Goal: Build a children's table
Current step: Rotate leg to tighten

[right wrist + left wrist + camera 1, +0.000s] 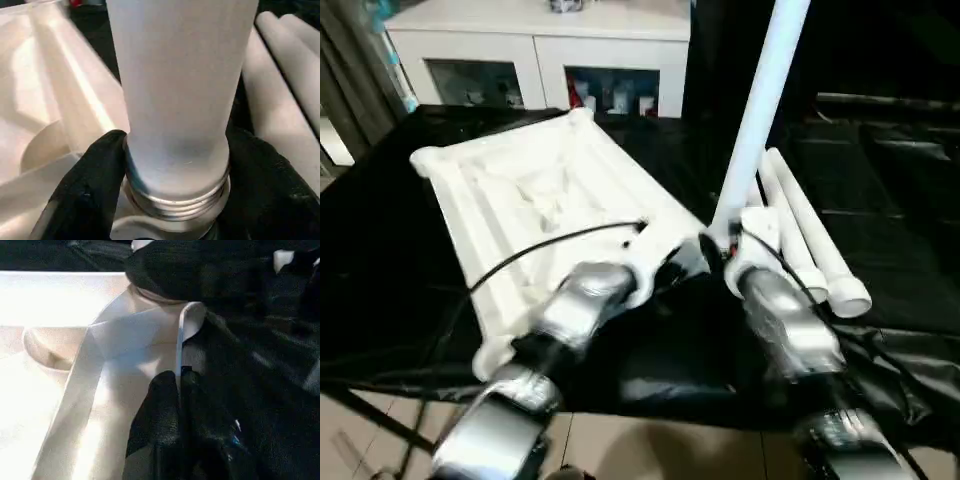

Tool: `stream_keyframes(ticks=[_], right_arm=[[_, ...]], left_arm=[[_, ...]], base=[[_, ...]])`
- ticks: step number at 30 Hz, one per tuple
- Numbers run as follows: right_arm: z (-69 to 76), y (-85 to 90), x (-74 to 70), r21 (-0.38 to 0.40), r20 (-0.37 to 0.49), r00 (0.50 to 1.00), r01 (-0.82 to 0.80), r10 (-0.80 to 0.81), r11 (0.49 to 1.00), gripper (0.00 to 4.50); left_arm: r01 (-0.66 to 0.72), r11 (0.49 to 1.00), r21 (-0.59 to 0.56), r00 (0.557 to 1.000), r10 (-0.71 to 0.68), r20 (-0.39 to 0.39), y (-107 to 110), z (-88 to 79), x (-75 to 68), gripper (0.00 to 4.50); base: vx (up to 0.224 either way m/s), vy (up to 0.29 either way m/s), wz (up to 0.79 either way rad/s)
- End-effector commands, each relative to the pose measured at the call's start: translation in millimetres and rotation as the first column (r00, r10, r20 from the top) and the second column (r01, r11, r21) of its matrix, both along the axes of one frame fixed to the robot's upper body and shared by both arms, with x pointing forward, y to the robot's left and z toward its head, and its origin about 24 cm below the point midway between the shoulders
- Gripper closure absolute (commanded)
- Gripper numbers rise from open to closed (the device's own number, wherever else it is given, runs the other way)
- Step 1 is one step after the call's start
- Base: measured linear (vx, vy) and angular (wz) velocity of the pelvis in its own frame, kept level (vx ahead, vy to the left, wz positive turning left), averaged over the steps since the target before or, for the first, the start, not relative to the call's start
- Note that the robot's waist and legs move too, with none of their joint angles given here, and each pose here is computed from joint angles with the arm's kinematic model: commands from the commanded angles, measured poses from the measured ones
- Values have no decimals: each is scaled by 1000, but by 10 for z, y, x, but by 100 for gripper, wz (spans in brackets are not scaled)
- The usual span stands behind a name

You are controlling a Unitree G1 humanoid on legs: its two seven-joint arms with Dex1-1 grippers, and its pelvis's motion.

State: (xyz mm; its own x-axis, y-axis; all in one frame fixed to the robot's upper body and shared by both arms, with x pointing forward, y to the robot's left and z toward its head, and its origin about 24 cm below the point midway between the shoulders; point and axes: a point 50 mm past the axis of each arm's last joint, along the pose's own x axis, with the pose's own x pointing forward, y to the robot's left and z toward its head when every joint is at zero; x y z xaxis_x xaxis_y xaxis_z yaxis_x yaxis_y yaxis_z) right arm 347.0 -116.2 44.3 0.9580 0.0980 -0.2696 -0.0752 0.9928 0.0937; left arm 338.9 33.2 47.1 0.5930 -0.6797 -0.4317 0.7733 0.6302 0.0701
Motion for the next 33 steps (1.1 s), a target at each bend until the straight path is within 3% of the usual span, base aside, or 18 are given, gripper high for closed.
stream_keyframes(ticks=[1, 4, 6, 9, 12, 16, 19, 20, 21, 24, 26, 33], right_arm=[[-252, 106, -96, 57, -122, 992, -7, 14, 998, 175], [-225, 121, -75, 48, -104, 994, -28, 33, 998, 175], [-210, 129, -65, 41, -88, 995, -40, 44, 998, 119], [-153, 144, -40, 42, -45, 996, -69, 71, 997, 106], [25, 95, -28, -26, 55, 986, -157, 159, 987, 70], [187, -14, -89, -96, 108, 956, -263, 273, 960, 34], [246, -133, -189, -149, 83, 914, -384, 398, 912, 15], [277, -196, -272, -166, 63, 875, -465, 480, 869, 15], [277, -196, -272, -166, 63, 875, -465, 480, 869, 7], [341, -337, -478, -200, -7, 777, -618, 630, 760, 7], [355, -390, -547, -223, -43, 742, -660, 669, 718, 7], [347, -407, -576, -212, -76, 731, -676, 678, 705, 7]], left_arm=[[-18, 999, -41, 998, 21, 56, -54, 137, 54, 450], [-5, 999, -36, 998, 7, 61, -53, 131, 46, 450], [-1, 999, -32, 998, 3, 63, -40, 124, 46, 450], [23, 999, -41, 997, -20, 74, -21, 134, 44, 450], [128, 990, -61, 987, -121, 107, 12, 178, -19, 450], [210, 977, -47, 971, -202, 125, 125, 191, -76, 450], [264, 964, -41, 958, -257, 125, 249, 189, -118, 450], [299, 954, -34, 948, -293, 122, 323, 182, -148, 450], [299, 954, -34, 948, -293, 122, 323, 182, -148, 450], [358, 934, -13, 930, -355, 100, 487, 167, -211, 450], [390, 921, -3, 917, -388, 91, 540, 174, -245, 450], [479, 878, -21, 877, -476, 69, 540, 202, -353, 450]], base=[[0, 0, 0], [0, 0, 0], [0, 0, 0], [0, 0, 0], [0, 0, 0], [0, 0, 0], [0, 0, 0], [0, 0, 0], [0, 0, 0], [0, 0, 0], [0, 0, 0], [0, 0, 0]])
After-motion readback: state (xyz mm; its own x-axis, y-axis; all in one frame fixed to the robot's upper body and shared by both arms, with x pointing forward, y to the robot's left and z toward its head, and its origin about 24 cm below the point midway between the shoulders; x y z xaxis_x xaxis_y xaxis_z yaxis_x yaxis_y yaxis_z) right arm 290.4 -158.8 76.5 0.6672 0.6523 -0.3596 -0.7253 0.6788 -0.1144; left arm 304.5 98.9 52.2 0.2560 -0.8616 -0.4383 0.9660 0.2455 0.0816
